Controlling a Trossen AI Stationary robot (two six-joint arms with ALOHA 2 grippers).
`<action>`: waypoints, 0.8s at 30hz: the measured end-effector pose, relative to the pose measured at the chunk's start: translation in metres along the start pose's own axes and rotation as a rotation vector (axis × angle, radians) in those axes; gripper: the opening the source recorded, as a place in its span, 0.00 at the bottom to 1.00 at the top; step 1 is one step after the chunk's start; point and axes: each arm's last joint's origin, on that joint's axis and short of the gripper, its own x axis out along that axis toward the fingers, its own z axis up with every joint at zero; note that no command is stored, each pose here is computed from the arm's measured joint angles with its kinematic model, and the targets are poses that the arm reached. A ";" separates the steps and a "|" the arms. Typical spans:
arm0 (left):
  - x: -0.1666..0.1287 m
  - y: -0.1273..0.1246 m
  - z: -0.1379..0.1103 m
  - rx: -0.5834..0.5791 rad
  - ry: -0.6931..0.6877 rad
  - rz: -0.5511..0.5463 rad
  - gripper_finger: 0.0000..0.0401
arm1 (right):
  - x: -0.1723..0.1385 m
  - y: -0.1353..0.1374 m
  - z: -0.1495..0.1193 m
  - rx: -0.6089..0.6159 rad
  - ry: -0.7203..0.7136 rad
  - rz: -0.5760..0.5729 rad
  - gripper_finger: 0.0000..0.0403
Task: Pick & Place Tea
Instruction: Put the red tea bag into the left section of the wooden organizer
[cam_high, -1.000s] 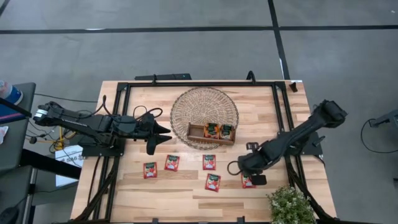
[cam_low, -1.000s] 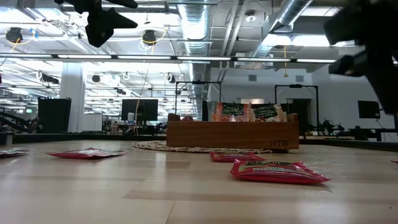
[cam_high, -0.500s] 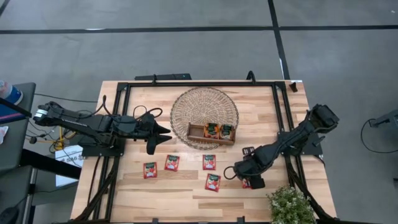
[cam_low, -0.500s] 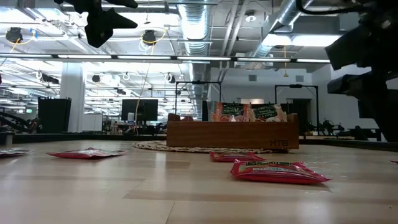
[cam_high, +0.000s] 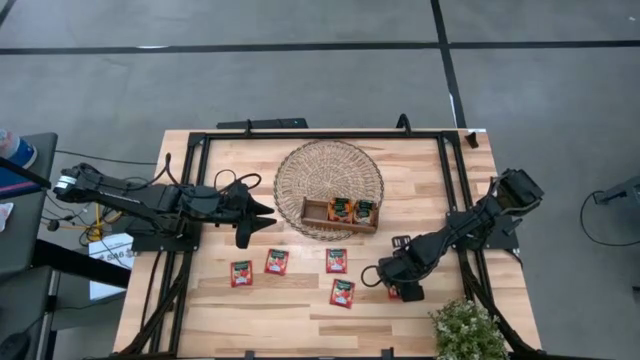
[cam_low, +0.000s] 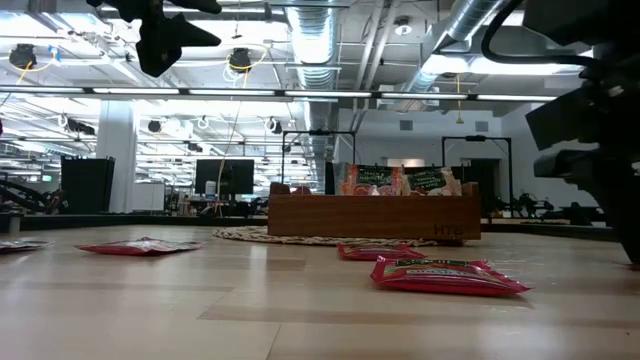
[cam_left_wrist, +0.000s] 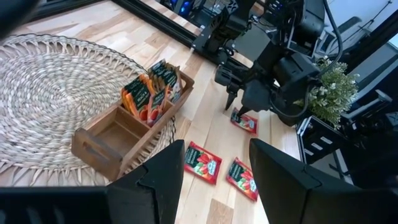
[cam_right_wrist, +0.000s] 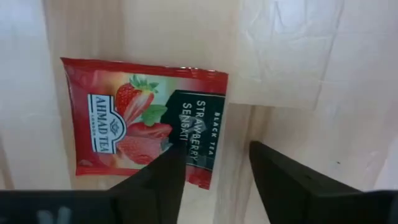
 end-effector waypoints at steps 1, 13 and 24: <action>0.000 0.000 0.000 0.000 0.000 0.000 0.43 | 0.000 0.000 0.000 0.003 0.000 -0.001 0.40; 0.000 0.000 0.000 0.000 0.000 0.000 0.43 | 0.001 -0.007 0.002 0.061 -0.002 -0.003 0.10; 0.000 0.000 0.000 -0.004 0.000 0.000 0.43 | -0.006 -0.026 0.005 0.147 0.013 -0.110 0.00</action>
